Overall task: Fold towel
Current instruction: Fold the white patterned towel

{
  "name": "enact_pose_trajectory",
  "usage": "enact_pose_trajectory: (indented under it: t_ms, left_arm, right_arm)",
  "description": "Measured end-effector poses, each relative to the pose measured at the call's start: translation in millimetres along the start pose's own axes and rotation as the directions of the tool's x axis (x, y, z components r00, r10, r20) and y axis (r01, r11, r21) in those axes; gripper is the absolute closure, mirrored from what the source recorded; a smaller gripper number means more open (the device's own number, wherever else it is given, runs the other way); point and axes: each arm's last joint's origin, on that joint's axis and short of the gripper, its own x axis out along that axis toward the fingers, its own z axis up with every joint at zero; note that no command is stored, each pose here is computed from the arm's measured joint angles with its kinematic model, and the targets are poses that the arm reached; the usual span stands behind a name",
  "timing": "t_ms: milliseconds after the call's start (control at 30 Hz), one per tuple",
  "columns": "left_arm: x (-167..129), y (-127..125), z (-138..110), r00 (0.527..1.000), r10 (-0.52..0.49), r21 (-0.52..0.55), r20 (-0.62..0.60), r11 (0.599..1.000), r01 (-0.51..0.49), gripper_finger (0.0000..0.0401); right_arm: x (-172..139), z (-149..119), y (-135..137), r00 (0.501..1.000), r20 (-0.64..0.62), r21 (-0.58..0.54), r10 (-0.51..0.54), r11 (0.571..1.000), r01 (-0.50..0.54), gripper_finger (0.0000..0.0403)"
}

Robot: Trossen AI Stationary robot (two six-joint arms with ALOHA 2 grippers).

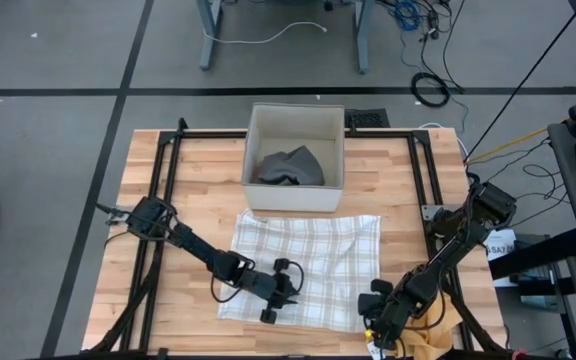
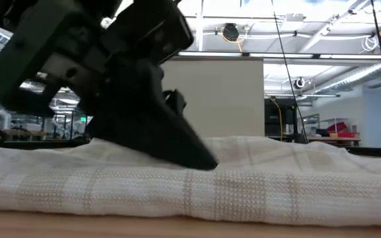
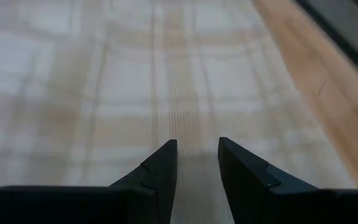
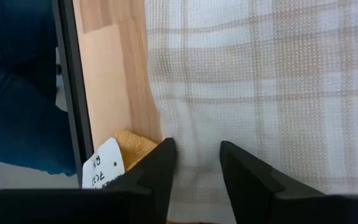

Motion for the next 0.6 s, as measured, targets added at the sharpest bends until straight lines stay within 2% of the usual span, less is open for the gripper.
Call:
enact_pose_trajectory:
  t_ms: [300,500,600]
  left_arm:
    - [0,-2,-4,0.999,0.006,-0.005,-0.045,1.0,-0.007,0.0277]
    - [-1,-2,-5,0.999,0.009,-0.013,-0.054,1.0,-0.009,0.0277]
    - [-1,-2,-5,0.998,0.009,-0.017,-0.056,1.0,-0.01,0.0277]
  right_arm:
    - [11,-1,0,0.999,-0.032,-0.067,0.0,0.998,-0.002,0.0391]
    - [-1,4,10,0.998,-0.055,-0.11,-0.024,0.994,0.018,0.04]
    - [-17,11,24,0.994,-0.08,-0.147,-0.08,0.987,0.068,0.04]
